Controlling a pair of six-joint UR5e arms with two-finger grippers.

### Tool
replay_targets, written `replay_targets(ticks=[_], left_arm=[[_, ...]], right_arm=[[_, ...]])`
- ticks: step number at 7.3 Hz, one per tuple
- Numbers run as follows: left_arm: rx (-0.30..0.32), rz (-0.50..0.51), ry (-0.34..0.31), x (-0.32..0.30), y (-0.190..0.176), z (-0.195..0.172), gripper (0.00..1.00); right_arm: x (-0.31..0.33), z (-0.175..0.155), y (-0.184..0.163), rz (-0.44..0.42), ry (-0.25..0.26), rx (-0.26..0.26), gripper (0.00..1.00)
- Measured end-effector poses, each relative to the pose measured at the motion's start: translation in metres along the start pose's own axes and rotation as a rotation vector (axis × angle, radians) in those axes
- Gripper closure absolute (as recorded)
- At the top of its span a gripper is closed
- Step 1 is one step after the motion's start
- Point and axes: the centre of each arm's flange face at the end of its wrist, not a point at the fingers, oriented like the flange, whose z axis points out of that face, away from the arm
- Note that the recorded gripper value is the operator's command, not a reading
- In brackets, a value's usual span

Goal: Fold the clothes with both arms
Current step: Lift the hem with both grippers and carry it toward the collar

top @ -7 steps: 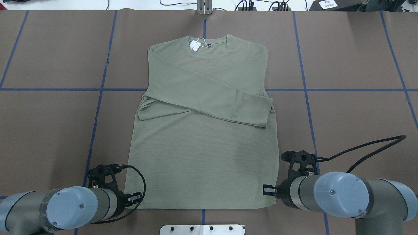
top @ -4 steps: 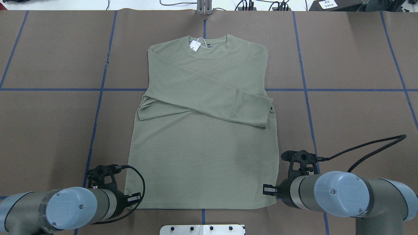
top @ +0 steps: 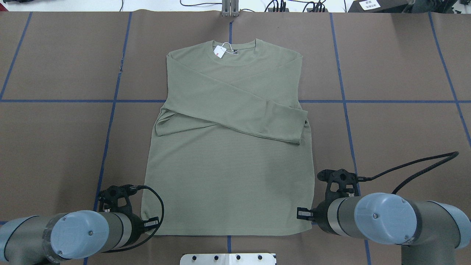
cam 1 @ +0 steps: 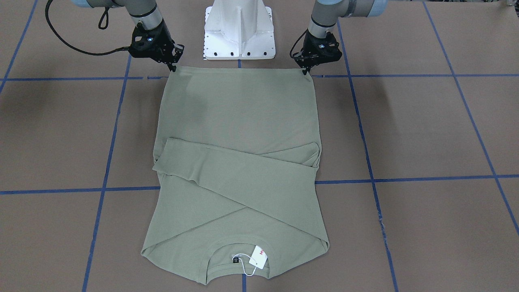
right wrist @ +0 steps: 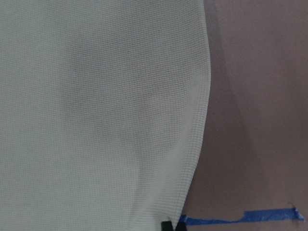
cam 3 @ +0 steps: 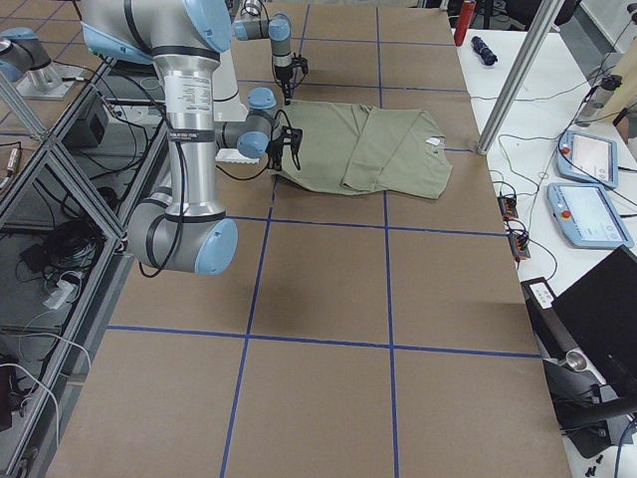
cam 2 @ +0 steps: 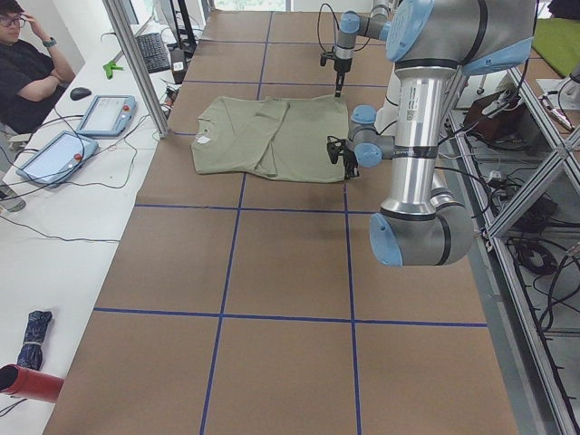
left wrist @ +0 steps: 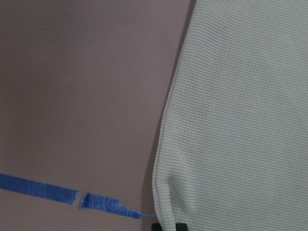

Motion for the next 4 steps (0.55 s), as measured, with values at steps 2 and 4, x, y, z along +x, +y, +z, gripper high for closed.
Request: replay_targets(ticks=[2,4], left_arm=[[-0.001,-0.001,0.018,0.008,0.002,-0.036,1.00],[-0.012,0.007,0.032,0.014,0.010,-0.075,1.00]], right_arm=[[0.002,-0.009,-0.001,0.002,-0.010,-0.005,1.00],[0.013,-0.034,0.007,-0.007,-0.027,-0.057,1.00]])
